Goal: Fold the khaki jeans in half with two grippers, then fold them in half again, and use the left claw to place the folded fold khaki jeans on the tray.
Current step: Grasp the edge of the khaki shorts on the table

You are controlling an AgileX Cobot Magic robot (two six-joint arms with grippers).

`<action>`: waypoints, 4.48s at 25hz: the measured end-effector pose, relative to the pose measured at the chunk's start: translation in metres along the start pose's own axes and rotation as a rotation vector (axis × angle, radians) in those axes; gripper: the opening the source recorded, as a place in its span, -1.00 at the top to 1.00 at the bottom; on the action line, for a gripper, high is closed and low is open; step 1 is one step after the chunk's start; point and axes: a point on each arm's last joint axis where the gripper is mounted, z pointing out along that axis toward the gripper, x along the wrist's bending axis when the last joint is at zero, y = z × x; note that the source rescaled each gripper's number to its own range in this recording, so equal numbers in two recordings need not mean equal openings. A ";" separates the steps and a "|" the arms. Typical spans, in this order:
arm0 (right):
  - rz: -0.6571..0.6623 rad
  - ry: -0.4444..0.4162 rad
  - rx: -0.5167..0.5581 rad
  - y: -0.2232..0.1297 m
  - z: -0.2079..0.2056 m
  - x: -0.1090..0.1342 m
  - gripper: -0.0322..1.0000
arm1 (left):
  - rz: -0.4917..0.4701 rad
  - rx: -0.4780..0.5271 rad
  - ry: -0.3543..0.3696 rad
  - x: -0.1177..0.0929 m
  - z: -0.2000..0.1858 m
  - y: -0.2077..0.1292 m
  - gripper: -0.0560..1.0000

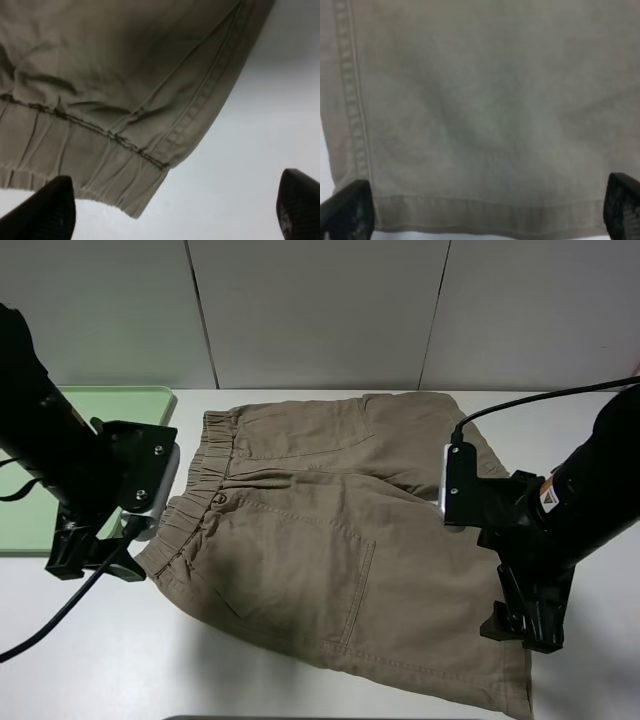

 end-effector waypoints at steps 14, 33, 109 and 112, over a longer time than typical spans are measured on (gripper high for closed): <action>-0.051 0.033 0.032 -0.007 0.036 0.011 -1.00 | 0.184 0.101 -0.026 0.011 0.028 -0.009 -0.86; -0.175 0.069 0.038 -0.008 0.054 0.057 -1.00 | 0.201 0.107 -0.016 0.018 0.046 -0.010 -0.86; -0.170 0.067 0.059 -0.012 0.074 0.060 -0.71 | 0.117 0.058 0.088 0.003 0.073 -0.019 -0.12; -0.171 0.068 0.060 -0.012 0.074 0.060 -0.71 | 0.112 0.054 0.101 0.004 0.073 -0.019 -0.35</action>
